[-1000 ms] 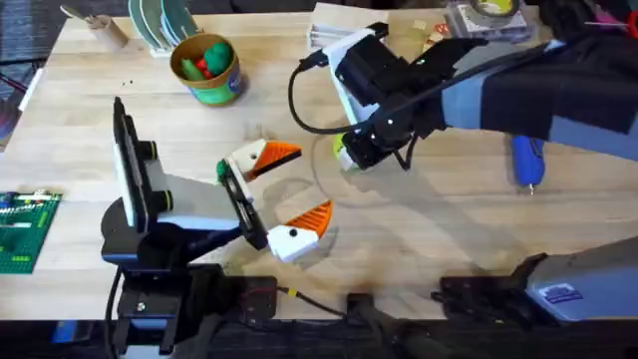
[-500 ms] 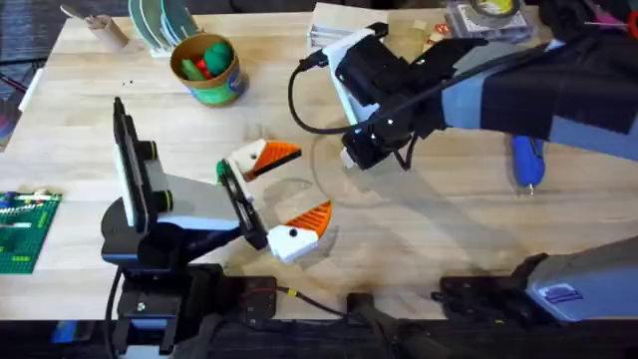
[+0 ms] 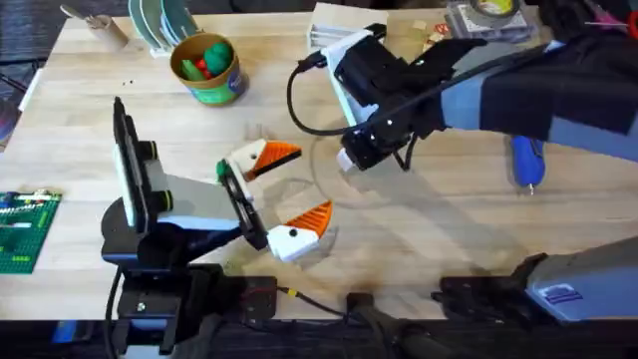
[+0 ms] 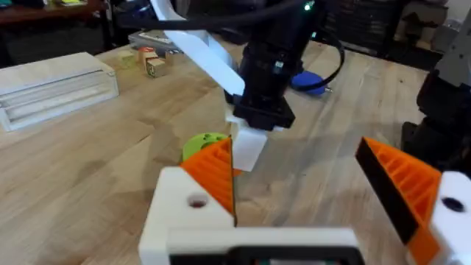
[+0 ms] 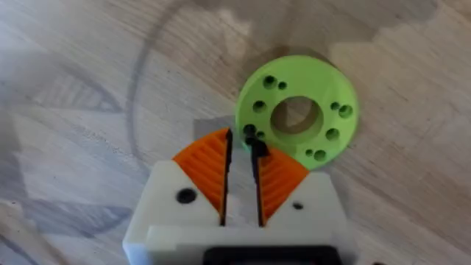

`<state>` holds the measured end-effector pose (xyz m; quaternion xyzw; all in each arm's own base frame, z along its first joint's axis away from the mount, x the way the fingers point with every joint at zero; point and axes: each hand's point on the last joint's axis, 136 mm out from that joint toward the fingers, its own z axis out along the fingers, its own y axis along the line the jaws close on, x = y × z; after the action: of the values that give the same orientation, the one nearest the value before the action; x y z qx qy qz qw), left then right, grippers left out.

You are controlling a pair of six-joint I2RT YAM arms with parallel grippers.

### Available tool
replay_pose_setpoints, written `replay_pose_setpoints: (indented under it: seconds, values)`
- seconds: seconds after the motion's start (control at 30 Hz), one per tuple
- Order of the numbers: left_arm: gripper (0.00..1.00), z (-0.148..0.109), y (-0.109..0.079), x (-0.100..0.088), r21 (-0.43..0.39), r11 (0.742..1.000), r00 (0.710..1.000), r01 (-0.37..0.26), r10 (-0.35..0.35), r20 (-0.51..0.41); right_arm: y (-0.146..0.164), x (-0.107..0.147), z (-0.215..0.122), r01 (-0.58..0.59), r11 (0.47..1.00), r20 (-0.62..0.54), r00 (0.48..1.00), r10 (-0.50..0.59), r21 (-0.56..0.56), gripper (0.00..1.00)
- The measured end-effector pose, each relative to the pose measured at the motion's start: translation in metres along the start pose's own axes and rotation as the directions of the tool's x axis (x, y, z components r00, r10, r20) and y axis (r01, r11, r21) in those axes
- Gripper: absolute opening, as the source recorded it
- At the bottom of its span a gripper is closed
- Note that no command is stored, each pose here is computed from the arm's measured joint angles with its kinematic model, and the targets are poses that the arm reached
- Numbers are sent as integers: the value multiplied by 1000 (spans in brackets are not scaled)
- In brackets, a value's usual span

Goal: Pick up the gripper from the table and insert it into the empty holder that is missing its gripper. Then pick up a screw, insert it into the mounting hole, and use the screwdriver to tighten it. Finally, clean up the table by picking up the vegetable and placing it into the bucket.

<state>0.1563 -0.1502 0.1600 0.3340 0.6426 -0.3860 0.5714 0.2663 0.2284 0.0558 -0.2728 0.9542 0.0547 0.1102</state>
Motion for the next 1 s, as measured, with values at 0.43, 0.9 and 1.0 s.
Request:
replay_pose_setpoints:
  seconds: [0.43, 0.9, 1.0]
  values:
    - [993, 0, 0, 0, 0, 1000, 1000, 0, 0, 0, -2, -9, -5, 0, 1000, 25, 1000, 0, 15, 278]
    - [993, 0, 0, 0, 0, 1000, 1000, 0, 0, 0, -4, -21, -6, -1, 1000, 72, 997, -1, 29, 313]
    - [993, 0, 0, 0, 0, 1000, 1000, 0, 0, 0, -4, -20, -6, -2, 1000, 67, 998, 0, 29, 311]
